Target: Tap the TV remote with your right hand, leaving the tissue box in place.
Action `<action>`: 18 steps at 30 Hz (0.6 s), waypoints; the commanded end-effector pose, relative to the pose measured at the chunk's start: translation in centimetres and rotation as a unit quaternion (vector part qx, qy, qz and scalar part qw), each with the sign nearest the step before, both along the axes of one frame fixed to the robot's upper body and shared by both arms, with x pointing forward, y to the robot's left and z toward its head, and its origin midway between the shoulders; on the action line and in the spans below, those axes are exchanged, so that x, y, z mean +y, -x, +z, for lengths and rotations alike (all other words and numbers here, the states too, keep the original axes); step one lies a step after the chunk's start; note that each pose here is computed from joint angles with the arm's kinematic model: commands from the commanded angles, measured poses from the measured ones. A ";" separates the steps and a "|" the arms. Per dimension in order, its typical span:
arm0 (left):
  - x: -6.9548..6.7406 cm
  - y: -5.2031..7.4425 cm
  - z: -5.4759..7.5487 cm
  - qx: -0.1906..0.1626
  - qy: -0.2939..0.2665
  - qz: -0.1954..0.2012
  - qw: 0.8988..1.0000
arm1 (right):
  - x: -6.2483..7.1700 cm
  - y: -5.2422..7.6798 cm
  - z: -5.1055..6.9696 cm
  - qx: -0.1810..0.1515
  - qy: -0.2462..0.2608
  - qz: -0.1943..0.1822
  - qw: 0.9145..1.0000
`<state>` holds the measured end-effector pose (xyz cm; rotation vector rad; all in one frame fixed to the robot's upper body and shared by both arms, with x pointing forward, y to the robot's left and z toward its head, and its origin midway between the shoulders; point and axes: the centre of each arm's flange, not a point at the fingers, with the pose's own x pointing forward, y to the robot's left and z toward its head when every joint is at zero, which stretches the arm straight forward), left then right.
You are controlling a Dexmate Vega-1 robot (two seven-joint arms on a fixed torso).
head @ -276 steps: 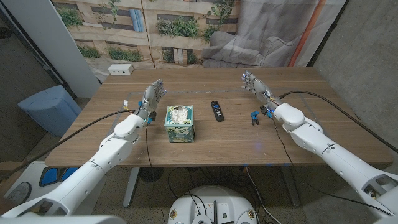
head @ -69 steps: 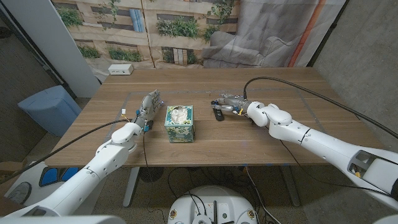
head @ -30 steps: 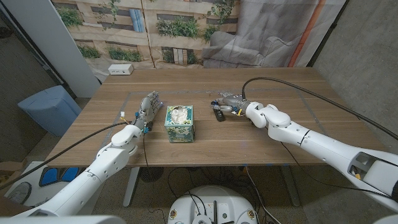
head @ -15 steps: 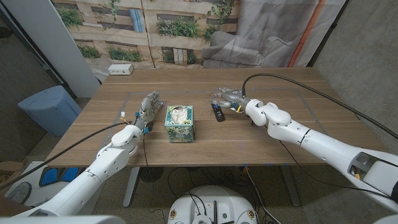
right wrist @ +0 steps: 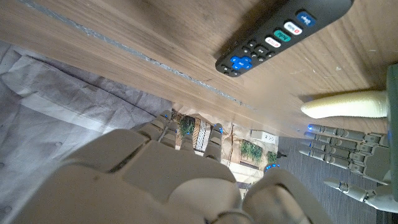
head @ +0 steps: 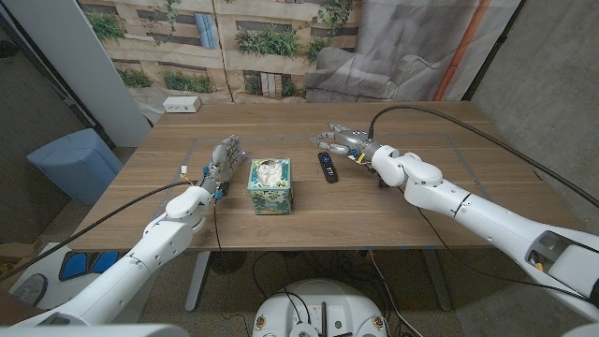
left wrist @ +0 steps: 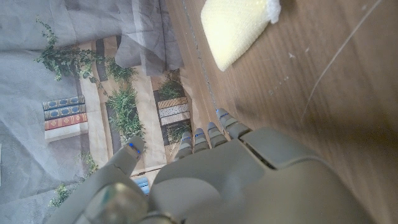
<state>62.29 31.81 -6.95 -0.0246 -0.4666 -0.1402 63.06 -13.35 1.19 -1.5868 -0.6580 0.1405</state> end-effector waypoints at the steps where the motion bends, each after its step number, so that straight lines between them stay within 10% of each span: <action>1: 0.4 0.2 1.6 -0.011 -0.015 -0.006 1.000 | -0.7 0.9 0.6 0.014 -0.066 0.017 0.998; 18: 0.7 -0.8 2.9 -0.025 -0.037 -0.015 0.999 | -2.7 2.0 0.9 0.005 -0.151 0.027 0.988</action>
